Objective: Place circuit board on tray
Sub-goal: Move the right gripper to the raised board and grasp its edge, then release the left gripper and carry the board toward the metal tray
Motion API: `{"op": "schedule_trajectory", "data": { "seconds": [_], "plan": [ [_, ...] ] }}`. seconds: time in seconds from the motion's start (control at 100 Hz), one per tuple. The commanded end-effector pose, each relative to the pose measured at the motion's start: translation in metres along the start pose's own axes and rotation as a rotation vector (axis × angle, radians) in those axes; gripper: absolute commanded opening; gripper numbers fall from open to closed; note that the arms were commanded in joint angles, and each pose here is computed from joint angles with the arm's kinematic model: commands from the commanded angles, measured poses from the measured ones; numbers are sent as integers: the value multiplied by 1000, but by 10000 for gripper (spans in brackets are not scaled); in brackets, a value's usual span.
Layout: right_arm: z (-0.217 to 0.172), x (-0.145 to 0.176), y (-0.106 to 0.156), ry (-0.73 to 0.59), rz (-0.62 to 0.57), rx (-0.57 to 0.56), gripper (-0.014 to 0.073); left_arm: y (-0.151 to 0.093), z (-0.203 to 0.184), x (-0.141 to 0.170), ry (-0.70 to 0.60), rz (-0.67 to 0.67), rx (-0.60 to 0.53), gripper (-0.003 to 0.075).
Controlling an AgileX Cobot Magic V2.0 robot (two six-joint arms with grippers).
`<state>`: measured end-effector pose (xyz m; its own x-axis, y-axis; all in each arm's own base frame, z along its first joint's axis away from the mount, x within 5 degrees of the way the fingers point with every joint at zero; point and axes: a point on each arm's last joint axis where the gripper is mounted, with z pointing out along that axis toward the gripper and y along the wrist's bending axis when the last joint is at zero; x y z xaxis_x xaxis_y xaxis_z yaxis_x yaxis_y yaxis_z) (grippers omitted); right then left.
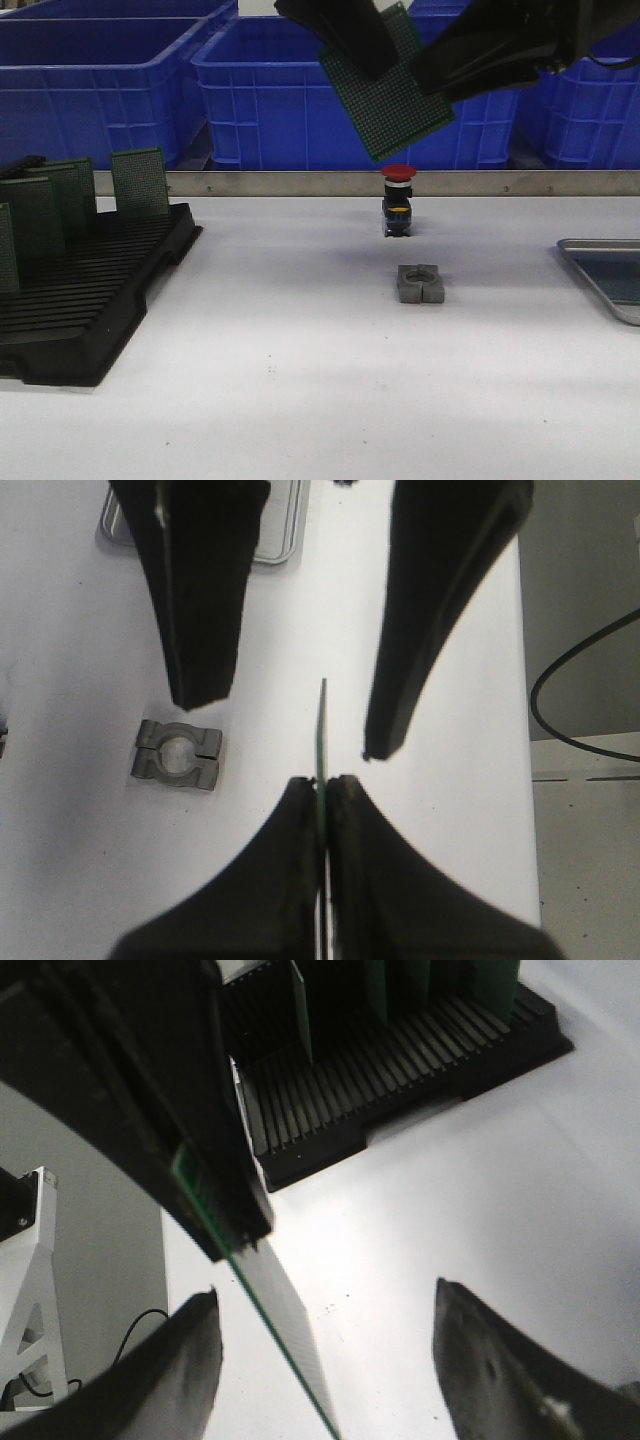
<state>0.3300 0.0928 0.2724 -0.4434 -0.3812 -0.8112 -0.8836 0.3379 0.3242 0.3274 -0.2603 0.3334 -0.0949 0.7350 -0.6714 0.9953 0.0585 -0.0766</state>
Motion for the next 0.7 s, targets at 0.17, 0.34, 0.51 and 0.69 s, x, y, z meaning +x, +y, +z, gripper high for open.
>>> {"op": "schedule_trajectory", "data": {
  "seconds": [0.17, 0.34, 0.51, 0.69],
  "plan": [
    [-4, -22, 24, -75, -60, -92, 463, -19, -25, -18, -78, 25, 17, -18],
    [-4, -22, 23, -76, -59, -84, 315, -19, -25, -19, -85, 23, 22, -18],
    [-4, -22, 23, -76, -59, -84, 126, -20, -25, -20, -91, 21, 25, -18],
    [-4, -22, 23, -76, -59, -84, -42, -20, -25, -20, -91, 21, 25, -18]
  ]
}}
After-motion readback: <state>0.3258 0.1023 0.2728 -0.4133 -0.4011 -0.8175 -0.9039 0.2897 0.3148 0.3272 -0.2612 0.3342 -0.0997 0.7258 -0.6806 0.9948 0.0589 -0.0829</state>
